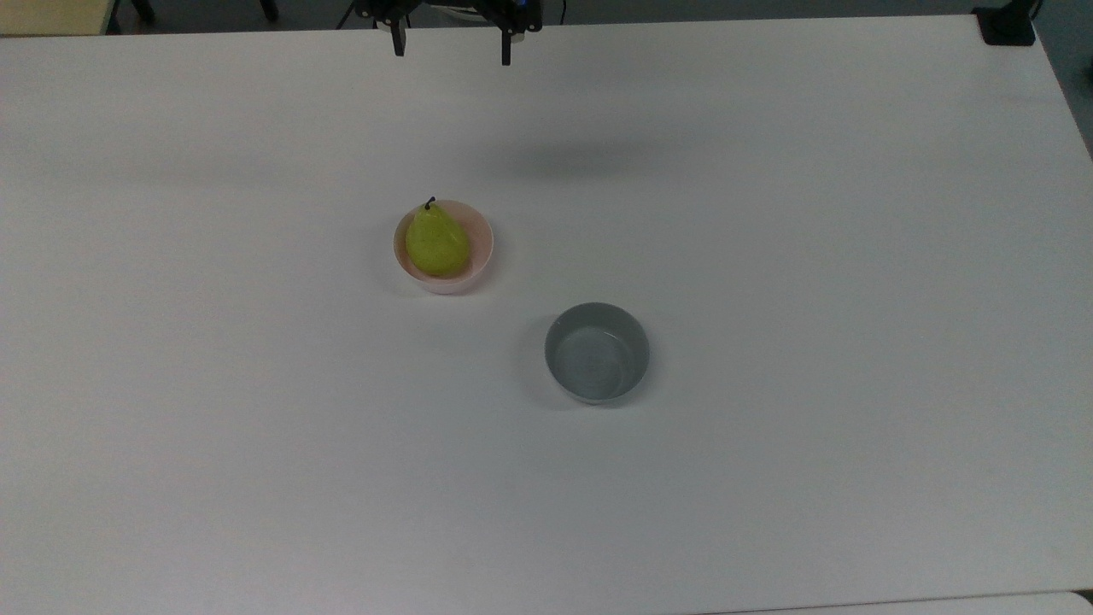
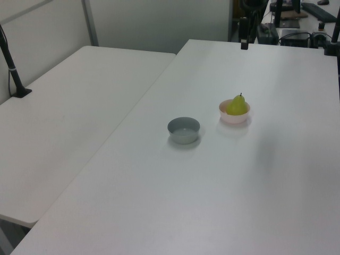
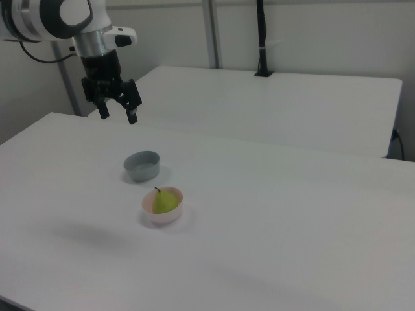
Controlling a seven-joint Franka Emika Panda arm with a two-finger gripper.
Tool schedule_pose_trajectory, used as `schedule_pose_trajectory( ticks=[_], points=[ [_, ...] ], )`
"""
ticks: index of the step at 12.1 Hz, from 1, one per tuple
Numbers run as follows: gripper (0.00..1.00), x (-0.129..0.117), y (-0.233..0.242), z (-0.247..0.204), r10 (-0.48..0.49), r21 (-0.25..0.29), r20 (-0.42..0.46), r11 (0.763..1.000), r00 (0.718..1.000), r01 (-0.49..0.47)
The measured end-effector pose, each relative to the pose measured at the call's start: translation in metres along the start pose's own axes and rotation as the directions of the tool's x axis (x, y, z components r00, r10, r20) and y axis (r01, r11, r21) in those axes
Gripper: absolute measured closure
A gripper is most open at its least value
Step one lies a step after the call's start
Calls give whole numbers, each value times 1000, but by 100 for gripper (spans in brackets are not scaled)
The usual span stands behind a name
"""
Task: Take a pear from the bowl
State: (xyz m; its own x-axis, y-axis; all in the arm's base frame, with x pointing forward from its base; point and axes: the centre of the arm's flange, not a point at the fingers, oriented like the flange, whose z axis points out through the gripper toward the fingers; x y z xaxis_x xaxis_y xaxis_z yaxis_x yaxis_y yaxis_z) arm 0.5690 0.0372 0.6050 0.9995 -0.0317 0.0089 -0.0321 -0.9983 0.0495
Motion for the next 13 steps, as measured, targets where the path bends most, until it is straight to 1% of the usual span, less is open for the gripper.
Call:
schedule_pose_trajectory(
  ticks=[13],
  points=[
    [0, 1, 2, 2, -9, -1, 4, 1000, 1000, 9]
  ],
)
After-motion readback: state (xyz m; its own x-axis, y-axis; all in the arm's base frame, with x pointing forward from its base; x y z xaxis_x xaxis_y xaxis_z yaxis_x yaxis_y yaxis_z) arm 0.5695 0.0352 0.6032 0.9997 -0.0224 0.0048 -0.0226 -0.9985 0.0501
